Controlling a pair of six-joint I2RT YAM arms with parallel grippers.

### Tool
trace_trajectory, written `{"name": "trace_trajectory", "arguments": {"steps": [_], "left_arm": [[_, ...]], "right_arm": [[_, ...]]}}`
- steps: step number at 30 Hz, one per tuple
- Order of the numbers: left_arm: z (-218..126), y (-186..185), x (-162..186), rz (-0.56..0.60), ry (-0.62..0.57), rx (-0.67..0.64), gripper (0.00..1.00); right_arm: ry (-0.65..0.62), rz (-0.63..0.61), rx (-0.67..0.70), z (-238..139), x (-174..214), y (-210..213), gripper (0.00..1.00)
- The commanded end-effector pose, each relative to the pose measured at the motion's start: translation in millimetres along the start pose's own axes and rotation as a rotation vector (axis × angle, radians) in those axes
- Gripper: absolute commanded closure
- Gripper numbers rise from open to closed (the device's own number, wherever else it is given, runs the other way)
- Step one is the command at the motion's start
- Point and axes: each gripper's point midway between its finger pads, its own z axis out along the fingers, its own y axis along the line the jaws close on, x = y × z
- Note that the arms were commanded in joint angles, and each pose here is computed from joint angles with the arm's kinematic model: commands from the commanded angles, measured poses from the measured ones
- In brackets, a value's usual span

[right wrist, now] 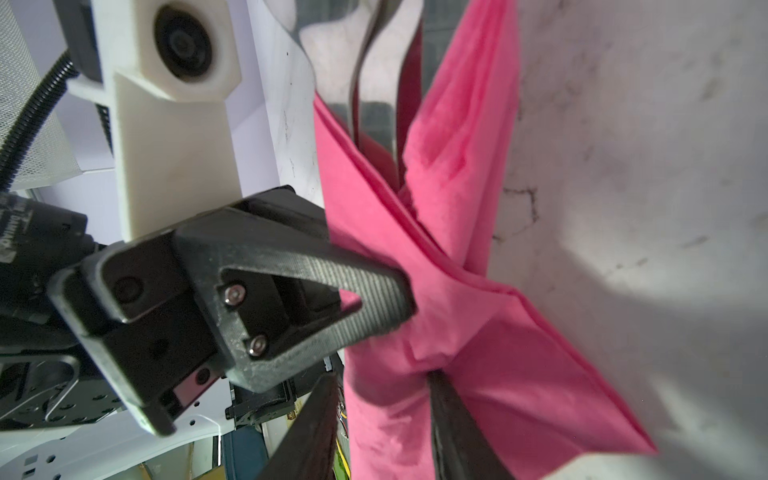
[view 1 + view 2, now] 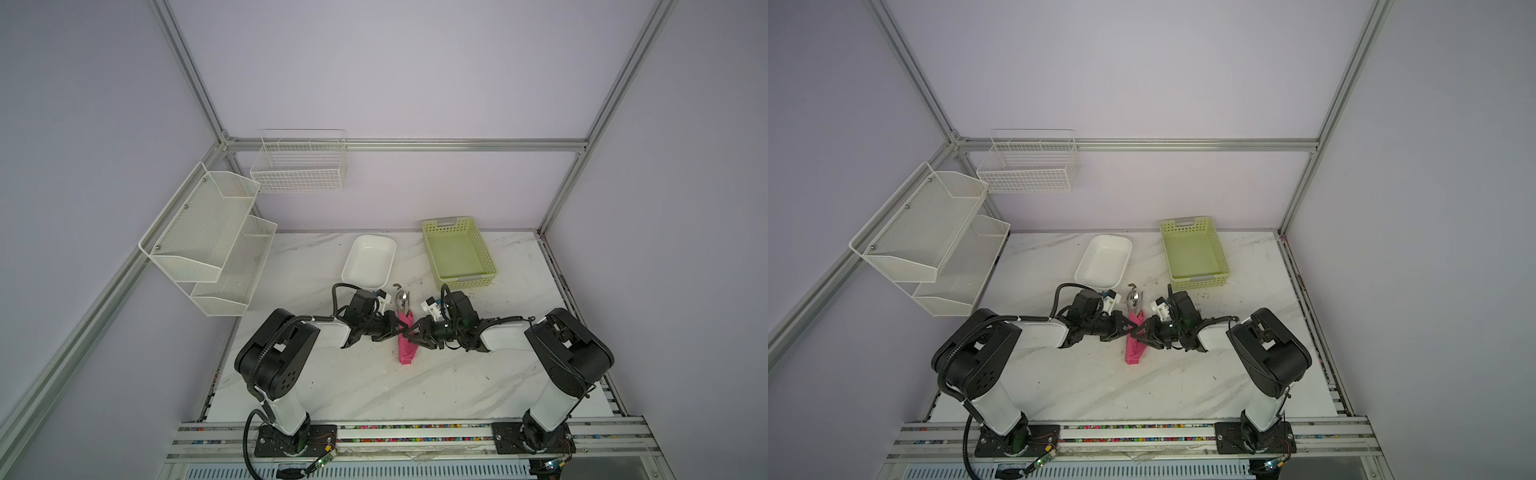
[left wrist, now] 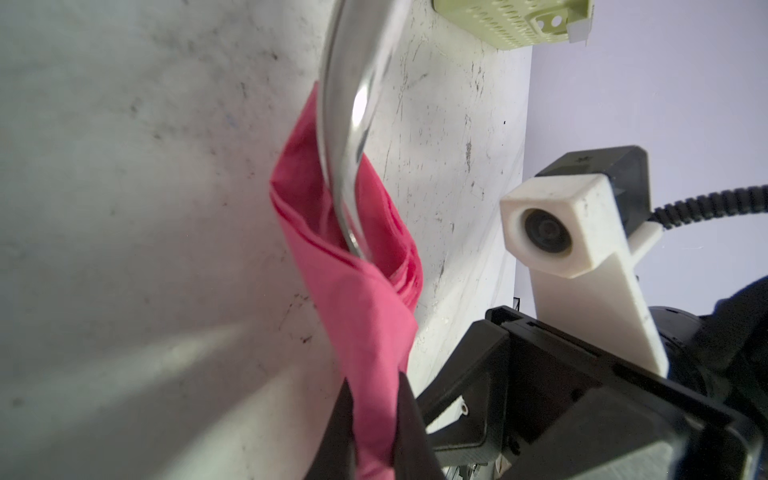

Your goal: Place the utensils on the paper napkin and roll it up

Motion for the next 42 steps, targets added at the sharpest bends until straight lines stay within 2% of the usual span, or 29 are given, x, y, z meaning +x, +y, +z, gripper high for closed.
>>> {"name": "trace_trajectory", "arguments": {"steps": [1, 7, 14, 25, 36, 39, 42], "left_arm": [[-15.3, -35.0, -10.3, 0.062, -0.047, 0.116, 1.00], [-20.0, -43.7, -13.8, 0.067, -0.059, 0.140, 1.00], [-21.4, -51.1, -15.9, 0.065, -0.061, 0.173, 1.00], [-22.1, -64.0, -19.4, 0.054, -0.068, 0.247, 1.00], [-22.8, -65.6, -21.7, 0.031, -0.074, 0.286, 1.00], [-19.9, -55.5, -18.7, 0.018, -0.064, 0.255, 1.00], [-16.8, -43.7, -14.8, 0.020, -0.053, 0.209, 1.00]], "right_arm": [[-0.002, -0.012, 0.009, -0.7, -0.8, 1.8, 0.59], [-0.021, -0.030, 0.052, -3.2, -4.7, -0.2, 0.55], [-0.036, -0.083, -0.067, -7.9, -9.4, 35.6, 0.55], [-0.050, -0.118, -0.145, -11.0, -13.7, 56.0, 0.52], [-0.059, -0.135, -0.140, -11.4, -16.6, 58.6, 0.50], [-0.069, -0.144, -0.100, -11.9, -18.3, 54.1, 0.57], [-0.078, -0.162, -0.038, -12.7, -20.7, 46.5, 0.71]]}}
